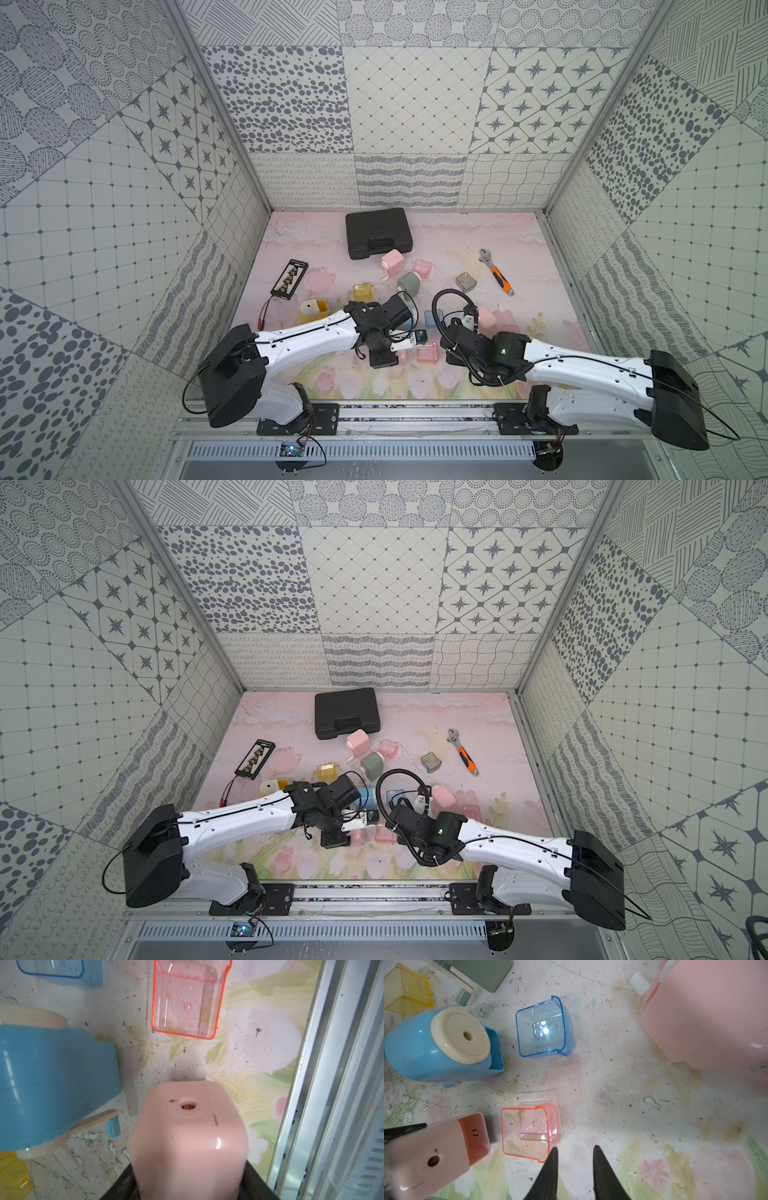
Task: Put the tray back into the pencil sharpener
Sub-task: Close the container of the pencil sharpener.
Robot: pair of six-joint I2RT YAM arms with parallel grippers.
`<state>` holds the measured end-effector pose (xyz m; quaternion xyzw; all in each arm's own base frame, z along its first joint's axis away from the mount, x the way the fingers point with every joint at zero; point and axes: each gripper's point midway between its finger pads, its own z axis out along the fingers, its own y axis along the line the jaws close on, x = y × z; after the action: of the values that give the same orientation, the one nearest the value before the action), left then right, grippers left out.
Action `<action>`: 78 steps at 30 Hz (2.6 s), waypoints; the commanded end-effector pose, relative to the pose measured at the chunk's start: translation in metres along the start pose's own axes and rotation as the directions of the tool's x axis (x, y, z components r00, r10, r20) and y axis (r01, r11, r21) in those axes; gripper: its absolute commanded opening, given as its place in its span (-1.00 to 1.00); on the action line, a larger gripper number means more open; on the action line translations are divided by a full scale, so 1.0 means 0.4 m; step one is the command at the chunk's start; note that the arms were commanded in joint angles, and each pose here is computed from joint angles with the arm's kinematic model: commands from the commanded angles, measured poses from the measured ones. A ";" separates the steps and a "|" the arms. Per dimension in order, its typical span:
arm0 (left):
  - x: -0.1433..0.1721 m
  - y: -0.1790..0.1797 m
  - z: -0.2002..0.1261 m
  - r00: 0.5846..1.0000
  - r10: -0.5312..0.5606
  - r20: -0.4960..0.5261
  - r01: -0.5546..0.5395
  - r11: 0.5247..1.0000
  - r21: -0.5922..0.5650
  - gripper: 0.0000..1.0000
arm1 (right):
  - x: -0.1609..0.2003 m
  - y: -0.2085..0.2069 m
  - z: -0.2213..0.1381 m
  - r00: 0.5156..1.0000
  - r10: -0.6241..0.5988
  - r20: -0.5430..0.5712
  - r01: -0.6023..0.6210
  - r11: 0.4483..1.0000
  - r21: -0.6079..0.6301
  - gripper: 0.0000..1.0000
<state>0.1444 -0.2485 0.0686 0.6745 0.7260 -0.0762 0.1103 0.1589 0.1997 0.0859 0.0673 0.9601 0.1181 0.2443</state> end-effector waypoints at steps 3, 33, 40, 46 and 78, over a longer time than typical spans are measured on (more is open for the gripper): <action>-0.035 0.016 0.019 0.999 0.026 -0.034 -0.026 0.999 0.019 0.11 | -0.006 -0.036 -0.016 0.999 0.036 0.020 -0.036 0.999 0.026 -0.39; -0.047 0.012 0.036 0.980 0.045 0.192 -0.048 0.999 0.008 0.31 | 0.030 0.079 0.080 0.993 0.056 -0.101 -0.081 0.961 -0.264 -0.31; -0.058 0.014 0.042 0.975 0.056 0.214 -0.058 0.998 0.004 0.17 | 0.039 0.096 0.106 0.992 0.048 -0.114 -0.077 0.960 -0.271 -0.37; -0.059 0.008 0.046 0.973 0.066 0.219 -0.070 0.997 0.011 0.10 | 0.052 0.126 0.123 0.990 0.032 -0.138 -0.074 0.948 -0.309 -0.41; -0.053 -0.017 0.065 0.977 0.085 0.195 -0.094 0.995 0.038 0.05 | 0.029 0.108 0.087 0.983 0.139 -0.121 -0.174 0.916 -0.362 -0.34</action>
<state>0.1518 -0.2738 0.0549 0.6827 0.6939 -0.1401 0.1809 0.1645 0.2637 0.0640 0.0585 0.9210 0.3366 0.1870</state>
